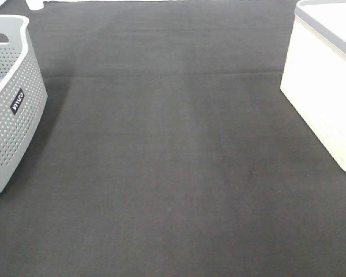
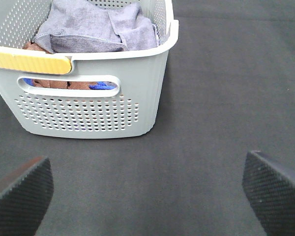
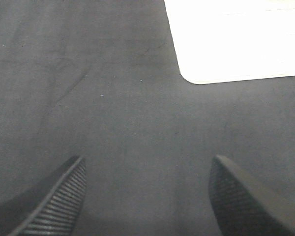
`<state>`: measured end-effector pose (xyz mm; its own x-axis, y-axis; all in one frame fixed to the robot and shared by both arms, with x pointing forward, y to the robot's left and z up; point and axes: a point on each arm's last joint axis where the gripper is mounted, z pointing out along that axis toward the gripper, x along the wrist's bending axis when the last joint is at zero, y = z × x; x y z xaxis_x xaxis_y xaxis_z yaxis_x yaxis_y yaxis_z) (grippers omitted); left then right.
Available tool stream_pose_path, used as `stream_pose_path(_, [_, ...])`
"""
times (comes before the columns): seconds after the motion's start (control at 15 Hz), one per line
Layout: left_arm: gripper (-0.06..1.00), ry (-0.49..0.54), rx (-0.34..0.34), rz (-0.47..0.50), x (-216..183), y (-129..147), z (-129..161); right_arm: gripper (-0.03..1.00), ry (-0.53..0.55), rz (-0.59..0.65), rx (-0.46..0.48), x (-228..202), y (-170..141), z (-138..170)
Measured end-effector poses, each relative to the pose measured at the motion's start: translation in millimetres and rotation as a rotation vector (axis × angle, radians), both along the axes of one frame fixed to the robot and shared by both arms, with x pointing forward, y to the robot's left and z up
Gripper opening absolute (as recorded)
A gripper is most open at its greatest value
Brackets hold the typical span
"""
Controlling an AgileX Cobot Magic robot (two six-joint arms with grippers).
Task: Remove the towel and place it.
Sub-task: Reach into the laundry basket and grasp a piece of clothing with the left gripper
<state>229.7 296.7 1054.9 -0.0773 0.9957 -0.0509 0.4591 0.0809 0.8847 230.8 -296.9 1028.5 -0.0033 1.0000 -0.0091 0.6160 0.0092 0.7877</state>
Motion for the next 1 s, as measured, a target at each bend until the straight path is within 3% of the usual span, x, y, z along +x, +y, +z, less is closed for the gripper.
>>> stream_pose_path(1.0, [0.99,0.0,0.002,-0.001,0.0,0.0,0.0,0.68,0.0,0.0,0.0,0.0,0.0,0.0])
